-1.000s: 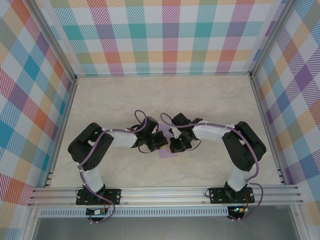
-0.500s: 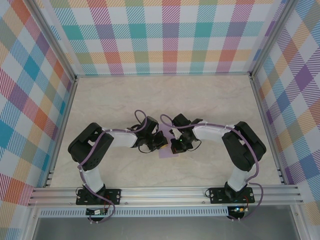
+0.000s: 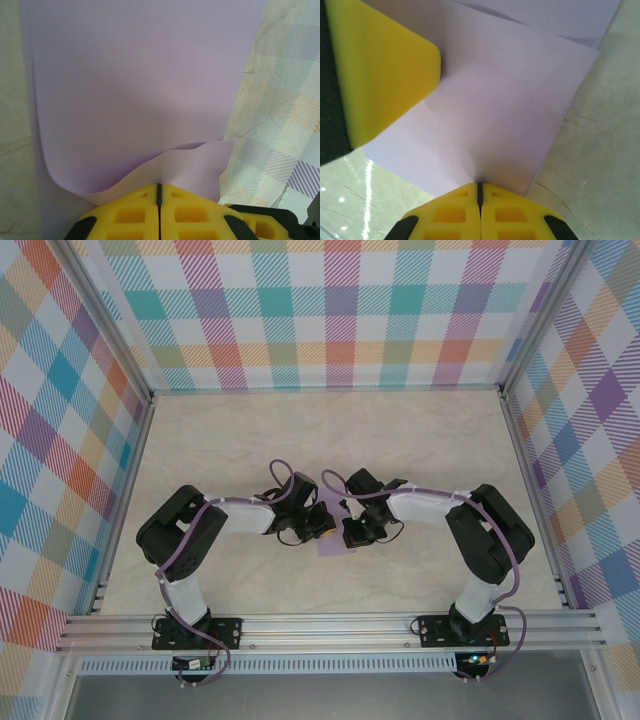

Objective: Fold a paper plane with a square sheet of paper (pick it up from the middle)
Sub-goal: Fold the triangle a second time at the center of the table.

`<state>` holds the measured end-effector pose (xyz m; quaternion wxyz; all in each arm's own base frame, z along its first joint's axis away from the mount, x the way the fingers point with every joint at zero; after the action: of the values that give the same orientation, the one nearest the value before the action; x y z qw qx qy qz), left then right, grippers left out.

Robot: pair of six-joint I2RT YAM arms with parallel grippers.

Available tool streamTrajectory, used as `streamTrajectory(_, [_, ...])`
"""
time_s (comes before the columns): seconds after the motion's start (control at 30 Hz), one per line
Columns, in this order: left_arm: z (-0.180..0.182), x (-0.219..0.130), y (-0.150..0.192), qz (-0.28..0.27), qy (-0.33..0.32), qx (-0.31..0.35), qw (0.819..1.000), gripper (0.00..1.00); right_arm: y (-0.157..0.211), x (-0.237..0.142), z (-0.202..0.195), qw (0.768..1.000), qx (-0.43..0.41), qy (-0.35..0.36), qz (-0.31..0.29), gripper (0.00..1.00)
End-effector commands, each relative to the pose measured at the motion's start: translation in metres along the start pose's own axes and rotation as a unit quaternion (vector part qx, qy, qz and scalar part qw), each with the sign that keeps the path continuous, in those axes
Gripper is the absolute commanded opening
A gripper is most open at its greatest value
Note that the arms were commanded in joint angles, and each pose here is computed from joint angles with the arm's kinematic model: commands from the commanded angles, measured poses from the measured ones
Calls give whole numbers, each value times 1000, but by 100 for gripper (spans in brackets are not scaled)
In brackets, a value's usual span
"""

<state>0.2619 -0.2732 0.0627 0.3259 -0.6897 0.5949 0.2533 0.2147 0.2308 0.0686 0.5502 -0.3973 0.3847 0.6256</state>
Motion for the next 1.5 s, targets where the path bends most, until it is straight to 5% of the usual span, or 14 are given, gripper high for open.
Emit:
streamTrajectory(0.0, [41, 7, 17, 21, -99, -28, 994, 6, 26, 3, -26, 997, 22, 50, 49, 6])
streamTrajectory(0.47, [38, 8, 16, 20, -91, -25, 995, 6, 36, -14, -38, 996, 47, 76, 23, 5])
streamTrajectory(0.8, [34, 8, 14, 21, -81, -24, 996, 6, 6, -39, 16, 997, 28, -65, -37, 5])
streamTrajectory(1.47, [10, 3, 1, 8, -46, -2, 999, 6, -2, -1, -10, 999, 46, 24, -13, 3])
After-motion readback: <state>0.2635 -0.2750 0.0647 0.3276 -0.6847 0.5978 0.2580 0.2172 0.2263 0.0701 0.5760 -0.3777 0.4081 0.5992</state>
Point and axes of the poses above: each hand's point on the last joint's axis, 136 mm out from that joint toward the fingers, its own x axis out along the fingers, its own z axis along the line the jaws close on, y = z × x, the point moved 6 cm from there along -x, back along the fingers, and after that the axes turned 15 degrees about x, right-handed, at the moved point
